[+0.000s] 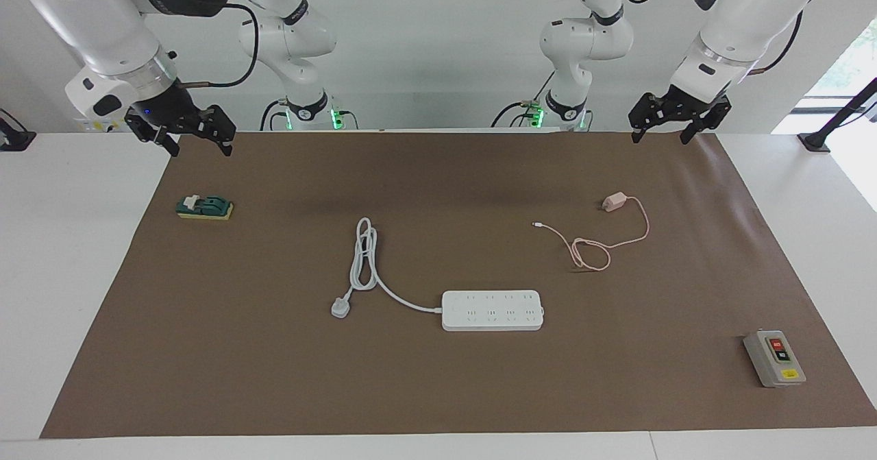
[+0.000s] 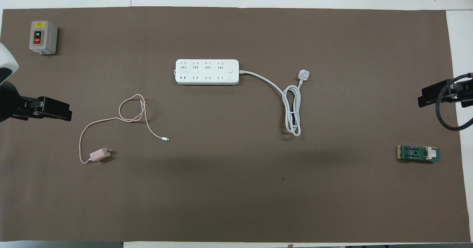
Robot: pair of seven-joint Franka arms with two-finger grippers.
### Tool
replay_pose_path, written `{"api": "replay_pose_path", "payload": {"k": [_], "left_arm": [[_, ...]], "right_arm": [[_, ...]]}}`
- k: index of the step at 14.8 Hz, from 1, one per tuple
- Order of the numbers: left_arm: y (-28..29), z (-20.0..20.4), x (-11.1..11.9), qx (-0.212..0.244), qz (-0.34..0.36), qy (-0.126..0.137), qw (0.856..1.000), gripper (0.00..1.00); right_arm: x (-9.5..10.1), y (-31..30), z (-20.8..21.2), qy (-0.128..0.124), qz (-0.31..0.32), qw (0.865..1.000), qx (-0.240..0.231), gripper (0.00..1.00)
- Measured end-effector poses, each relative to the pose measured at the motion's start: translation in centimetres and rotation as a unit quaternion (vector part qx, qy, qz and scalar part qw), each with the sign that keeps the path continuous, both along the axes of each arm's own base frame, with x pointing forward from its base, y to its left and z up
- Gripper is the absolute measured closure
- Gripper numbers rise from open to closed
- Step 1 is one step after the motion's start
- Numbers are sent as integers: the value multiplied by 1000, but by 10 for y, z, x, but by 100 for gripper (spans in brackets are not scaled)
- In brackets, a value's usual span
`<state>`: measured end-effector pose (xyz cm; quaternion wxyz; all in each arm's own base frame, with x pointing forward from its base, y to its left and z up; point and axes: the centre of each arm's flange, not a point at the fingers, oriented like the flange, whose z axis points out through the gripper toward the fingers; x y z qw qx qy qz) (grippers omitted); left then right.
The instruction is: Unplug charger and place it aside
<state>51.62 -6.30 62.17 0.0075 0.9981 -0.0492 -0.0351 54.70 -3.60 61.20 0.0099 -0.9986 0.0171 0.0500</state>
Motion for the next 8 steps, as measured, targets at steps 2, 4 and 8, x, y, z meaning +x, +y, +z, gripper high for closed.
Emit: {"api": "replay_pose_path", "payload": {"k": [2, 4, 8], "left_arm": [[0, 1, 0, 0, 0, -1, 1000, 0], [1, 2, 0, 0, 1, -2, 1000, 0], [2, 3, 1, -1, 2, -4, 1000, 0]], "right_arm": [[0, 0, 0, 0, 0, 1000, 0, 0], [0, 0, 0, 0, 0, 1000, 0, 0], [0, 0, 0, 0, 0, 1000, 0, 0]]}}
